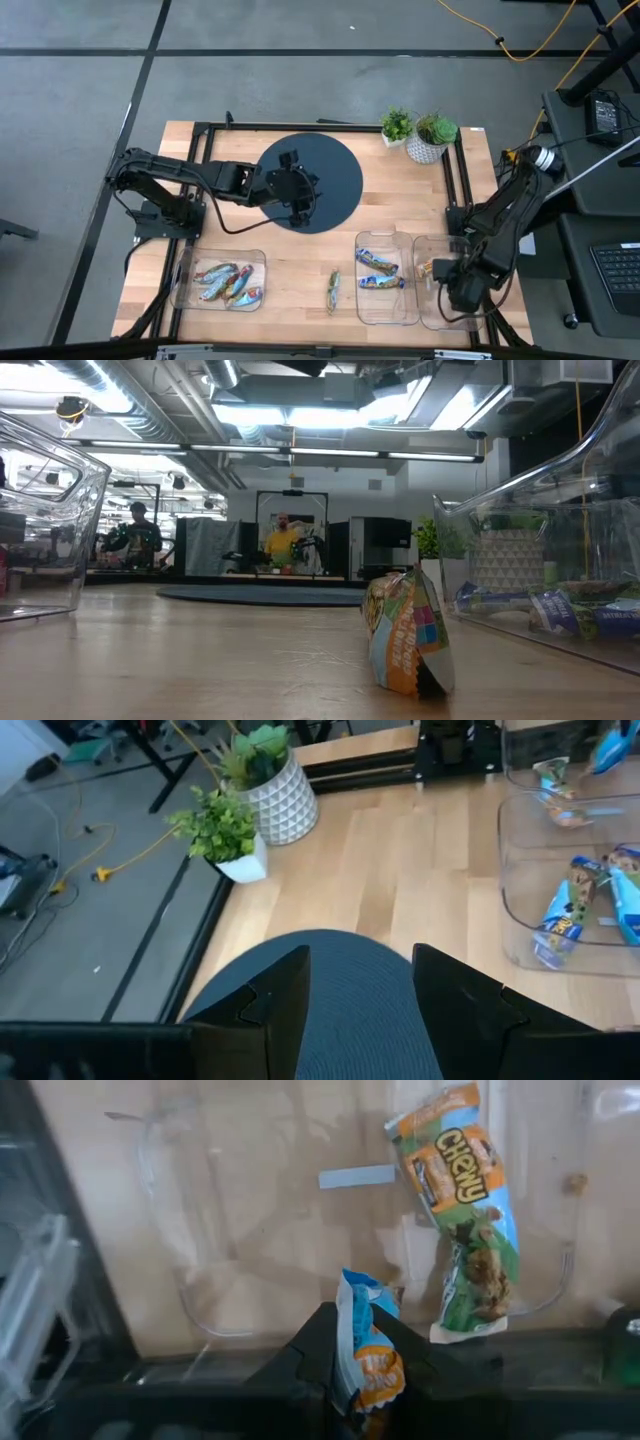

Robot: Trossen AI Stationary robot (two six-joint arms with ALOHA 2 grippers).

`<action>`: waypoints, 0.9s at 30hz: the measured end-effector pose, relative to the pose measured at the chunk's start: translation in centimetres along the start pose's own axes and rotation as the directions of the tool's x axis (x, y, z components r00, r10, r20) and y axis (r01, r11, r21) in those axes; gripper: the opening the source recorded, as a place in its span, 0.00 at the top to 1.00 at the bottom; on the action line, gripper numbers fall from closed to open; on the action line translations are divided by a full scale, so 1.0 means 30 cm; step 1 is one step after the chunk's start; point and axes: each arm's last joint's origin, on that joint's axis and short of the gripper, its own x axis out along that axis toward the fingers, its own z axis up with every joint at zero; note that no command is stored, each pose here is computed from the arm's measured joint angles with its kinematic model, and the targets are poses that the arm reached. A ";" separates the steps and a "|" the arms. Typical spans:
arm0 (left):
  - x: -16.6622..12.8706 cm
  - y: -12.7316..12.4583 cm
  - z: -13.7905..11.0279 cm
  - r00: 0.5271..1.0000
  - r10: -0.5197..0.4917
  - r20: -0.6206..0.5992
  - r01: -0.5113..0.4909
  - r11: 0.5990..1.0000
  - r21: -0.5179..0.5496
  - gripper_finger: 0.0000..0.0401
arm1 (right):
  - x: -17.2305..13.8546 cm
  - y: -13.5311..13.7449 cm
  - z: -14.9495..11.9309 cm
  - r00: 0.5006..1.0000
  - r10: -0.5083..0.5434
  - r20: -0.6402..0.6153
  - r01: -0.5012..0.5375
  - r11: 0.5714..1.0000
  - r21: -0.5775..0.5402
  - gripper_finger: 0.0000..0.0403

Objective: Pick and place Granola Bars by type
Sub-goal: Put the yellow granola bar into the right transparent bin

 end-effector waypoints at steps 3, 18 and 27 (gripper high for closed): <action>0.000 -0.002 0.000 1.000 -0.020 0.000 0.020 1.000 0.003 0.58 | 0.021 0.013 0.006 1.000 -0.013 -0.008 0.013 1.000 -0.020 0.89; -0.002 -0.015 -0.002 0.992 -0.128 -0.002 0.128 0.992 0.006 0.58 | 0.042 0.055 0.034 0.993 0.037 0.114 -0.041 0.999 0.034 0.72; 0.024 -0.037 -0.015 0.965 -0.259 -0.041 0.256 0.964 -0.075 0.58 | 0.041 0.057 0.035 0.992 0.045 0.118 -0.052 0.997 0.056 0.58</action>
